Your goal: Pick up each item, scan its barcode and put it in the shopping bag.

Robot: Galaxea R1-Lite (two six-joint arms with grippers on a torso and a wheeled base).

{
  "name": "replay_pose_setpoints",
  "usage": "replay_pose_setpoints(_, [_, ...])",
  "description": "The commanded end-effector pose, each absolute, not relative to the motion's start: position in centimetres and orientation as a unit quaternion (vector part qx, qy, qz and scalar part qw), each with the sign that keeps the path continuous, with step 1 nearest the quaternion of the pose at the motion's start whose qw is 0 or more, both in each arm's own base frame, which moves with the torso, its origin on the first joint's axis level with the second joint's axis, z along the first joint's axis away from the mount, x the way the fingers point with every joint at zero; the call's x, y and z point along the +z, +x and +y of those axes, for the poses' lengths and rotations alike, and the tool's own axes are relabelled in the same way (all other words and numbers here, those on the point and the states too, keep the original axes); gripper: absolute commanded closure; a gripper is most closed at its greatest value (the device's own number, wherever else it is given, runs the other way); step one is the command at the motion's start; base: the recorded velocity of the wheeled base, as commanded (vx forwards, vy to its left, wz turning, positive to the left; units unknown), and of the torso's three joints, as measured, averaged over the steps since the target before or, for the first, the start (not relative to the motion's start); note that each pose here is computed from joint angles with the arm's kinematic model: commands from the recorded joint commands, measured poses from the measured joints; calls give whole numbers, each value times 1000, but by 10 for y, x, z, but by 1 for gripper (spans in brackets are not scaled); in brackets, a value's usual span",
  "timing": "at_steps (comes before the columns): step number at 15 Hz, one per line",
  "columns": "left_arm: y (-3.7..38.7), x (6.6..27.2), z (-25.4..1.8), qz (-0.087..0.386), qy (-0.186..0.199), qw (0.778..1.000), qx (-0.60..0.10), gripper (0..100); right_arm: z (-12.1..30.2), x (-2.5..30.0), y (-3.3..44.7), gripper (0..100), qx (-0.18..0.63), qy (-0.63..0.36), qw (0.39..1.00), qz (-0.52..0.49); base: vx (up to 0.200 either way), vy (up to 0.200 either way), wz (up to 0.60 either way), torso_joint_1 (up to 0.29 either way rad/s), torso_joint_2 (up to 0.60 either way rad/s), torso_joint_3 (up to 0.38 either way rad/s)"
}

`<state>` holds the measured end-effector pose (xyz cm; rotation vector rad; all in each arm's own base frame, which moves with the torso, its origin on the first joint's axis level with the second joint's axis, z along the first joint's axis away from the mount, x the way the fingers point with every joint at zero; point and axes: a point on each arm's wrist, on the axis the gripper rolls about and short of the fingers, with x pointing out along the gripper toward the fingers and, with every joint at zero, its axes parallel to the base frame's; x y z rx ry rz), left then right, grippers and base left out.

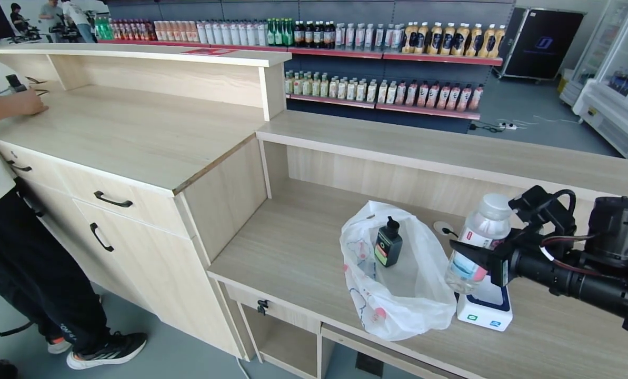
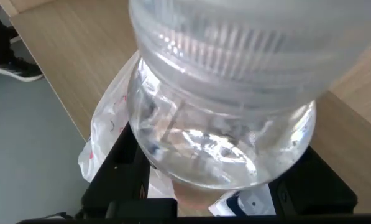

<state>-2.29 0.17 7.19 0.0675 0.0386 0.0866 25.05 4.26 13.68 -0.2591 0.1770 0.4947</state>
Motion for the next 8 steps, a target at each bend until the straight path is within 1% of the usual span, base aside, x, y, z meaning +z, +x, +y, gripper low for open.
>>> replay_pose_setpoints(1, [-23,72,2,19,34,998,43,0,44,123,256,100,254,-125,953,111,0,0,0,0,0,0])
replay_pose_setpoints(5, [-23,72,2,19,34,998,43,0,51,104,270,100,271,-121,946,132,0,0,0,0,0,0])
replay_pose_setpoints(8, [-23,72,2,19,34,998,44,0,62,90,279,100,287,-123,941,126,0,0,0,0,0,0])
